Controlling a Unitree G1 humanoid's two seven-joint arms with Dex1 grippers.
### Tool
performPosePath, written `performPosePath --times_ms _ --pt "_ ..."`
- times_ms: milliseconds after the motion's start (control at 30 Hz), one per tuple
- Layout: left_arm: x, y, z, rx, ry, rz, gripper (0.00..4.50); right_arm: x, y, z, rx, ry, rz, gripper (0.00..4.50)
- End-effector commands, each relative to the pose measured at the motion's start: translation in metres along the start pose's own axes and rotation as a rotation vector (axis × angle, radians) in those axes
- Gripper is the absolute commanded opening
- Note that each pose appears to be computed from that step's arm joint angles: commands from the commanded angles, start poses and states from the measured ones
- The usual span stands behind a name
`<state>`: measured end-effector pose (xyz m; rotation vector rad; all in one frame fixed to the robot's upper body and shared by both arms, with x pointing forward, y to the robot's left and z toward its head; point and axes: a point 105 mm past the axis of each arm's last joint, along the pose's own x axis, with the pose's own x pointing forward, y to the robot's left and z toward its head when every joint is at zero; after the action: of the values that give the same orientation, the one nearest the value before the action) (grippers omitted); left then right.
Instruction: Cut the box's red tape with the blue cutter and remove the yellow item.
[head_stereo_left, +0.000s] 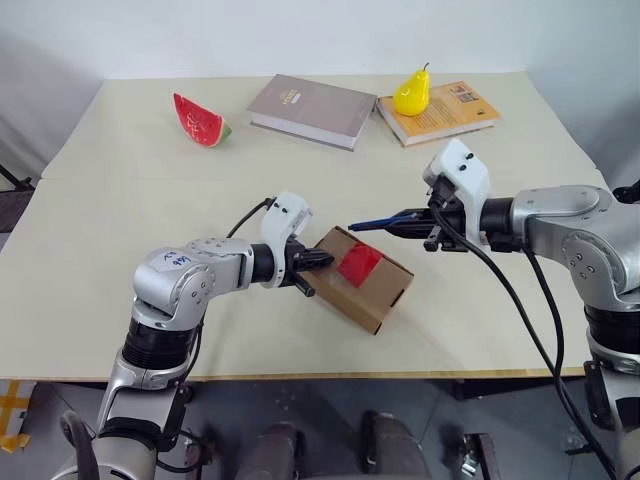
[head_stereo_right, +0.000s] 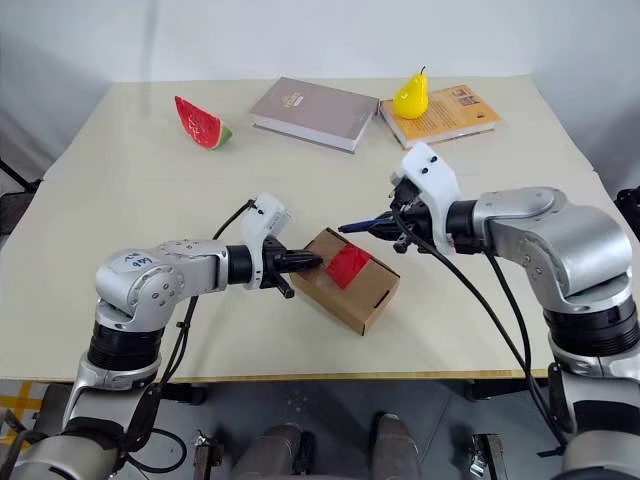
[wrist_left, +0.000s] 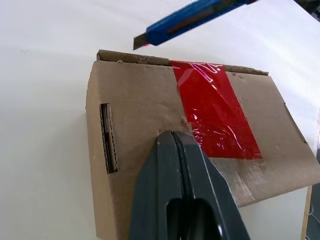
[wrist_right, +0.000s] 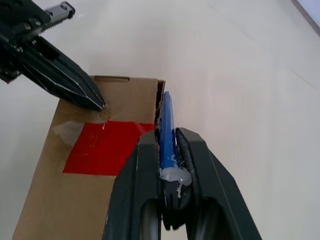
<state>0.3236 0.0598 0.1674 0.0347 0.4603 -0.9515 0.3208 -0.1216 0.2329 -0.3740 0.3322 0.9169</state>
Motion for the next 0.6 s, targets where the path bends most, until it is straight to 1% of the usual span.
performPosePath --times_ms 33,133,300,500,600 --pt "0.001 0.008 -0.016 -0.030 0.059 0.039 0.00 -0.006 0.005 0.005 -0.051 -0.013 0.007 0.16" --pt "0.001 0.007 -0.016 -0.030 0.059 0.039 0.00 -0.007 0.005 0.005 -0.053 -0.015 0.002 0.16" --pt "0.002 0.007 -0.016 -0.029 0.061 0.035 0.00 -0.008 0.007 0.015 -0.048 -0.055 0.010 0.16" --pt "0.002 0.006 -0.016 -0.025 0.062 0.031 0.00 -0.005 0.009 0.003 -0.045 -0.018 0.014 0.16" --pt "0.002 0.006 -0.016 -0.025 0.063 0.030 0.00 -0.007 0.008 0.007 -0.050 -0.031 0.005 0.16"
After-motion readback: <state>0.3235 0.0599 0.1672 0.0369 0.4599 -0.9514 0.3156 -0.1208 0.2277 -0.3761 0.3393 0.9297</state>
